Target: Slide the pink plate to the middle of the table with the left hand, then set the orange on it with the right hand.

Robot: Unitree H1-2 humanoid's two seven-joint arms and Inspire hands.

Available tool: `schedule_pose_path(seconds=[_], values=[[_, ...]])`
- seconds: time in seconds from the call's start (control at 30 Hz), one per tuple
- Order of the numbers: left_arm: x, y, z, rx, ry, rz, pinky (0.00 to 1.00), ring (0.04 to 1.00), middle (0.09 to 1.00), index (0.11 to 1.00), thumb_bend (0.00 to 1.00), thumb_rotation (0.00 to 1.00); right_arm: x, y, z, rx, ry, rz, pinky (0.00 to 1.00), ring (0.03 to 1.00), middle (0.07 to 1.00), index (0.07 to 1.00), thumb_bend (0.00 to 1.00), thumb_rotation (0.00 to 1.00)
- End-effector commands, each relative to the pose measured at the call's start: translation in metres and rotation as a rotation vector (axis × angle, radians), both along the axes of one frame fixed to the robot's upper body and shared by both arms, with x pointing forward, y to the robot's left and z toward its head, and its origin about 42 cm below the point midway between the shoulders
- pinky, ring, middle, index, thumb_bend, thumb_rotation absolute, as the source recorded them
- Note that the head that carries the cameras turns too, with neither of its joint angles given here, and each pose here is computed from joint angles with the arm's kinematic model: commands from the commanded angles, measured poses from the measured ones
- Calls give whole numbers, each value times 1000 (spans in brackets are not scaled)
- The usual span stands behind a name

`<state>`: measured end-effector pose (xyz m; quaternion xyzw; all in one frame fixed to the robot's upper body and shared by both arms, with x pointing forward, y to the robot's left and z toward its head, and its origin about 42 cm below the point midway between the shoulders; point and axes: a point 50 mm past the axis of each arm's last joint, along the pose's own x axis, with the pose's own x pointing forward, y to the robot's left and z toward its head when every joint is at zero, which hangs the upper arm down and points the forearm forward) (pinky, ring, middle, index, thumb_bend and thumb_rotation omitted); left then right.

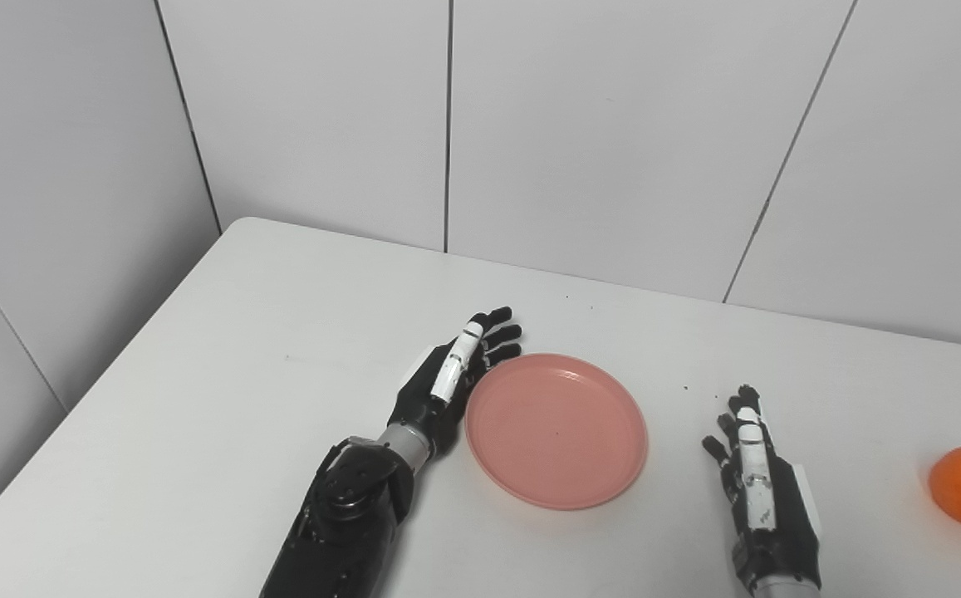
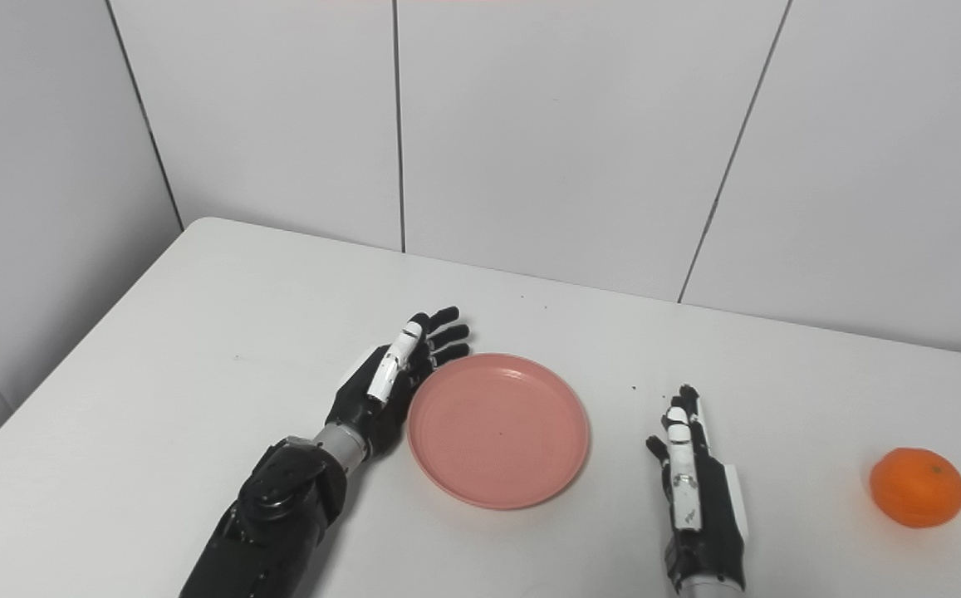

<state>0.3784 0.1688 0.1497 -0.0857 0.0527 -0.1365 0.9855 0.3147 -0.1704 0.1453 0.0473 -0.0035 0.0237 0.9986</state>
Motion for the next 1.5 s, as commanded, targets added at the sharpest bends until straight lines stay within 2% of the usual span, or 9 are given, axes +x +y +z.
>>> schedule_pose_path(seconds=[0.0, 0.43, 0.6, 0.93, 1.17, 1.3, 1.47], values=[[-6, -6, -9, 1, 40, -28, 890, 897, 899, 881, 356, 1000, 5, 6, 11, 6, -23, 6, 1000, 979, 1000, 1000, 221, 1000], [-7, -2, -12, -2, 36, 0, 903, 906, 911, 894, 366, 1000, 6, 2, 13, -3, -21, 5, 1000, 987, 1000, 1000, 241, 1000], [-9, 2, -14, 2, 43, 17, 897, 904, 906, 890, 370, 1000, 5, 2, 17, -23, -54, 11, 1000, 984, 1000, 1000, 225, 1000], [-18, 11, -17, -3, 10, 39, 897, 906, 909, 898, 383, 1000, -4, 4, 49, -79, -132, 31, 958, 950, 964, 966, 240, 1000], [-19, 16, -22, -33, 17, 48, 915, 914, 914, 900, 361, 1000, -3, -5, 65, -191, -193, 53, 878, 888, 896, 891, 271, 1000], [-19, 20, -25, -35, 25, 53, 917, 914, 913, 902, 359, 1000, -2, -15, 77, -253, -226, 34, 875, 874, 882, 873, 296, 1000], [-16, 27, -32, -37, 25, 50, 929, 921, 922, 911, 361, 1000, 1, -31, 94, -305, -277, -34, 871, 860, 867, 854, 314, 1000]])
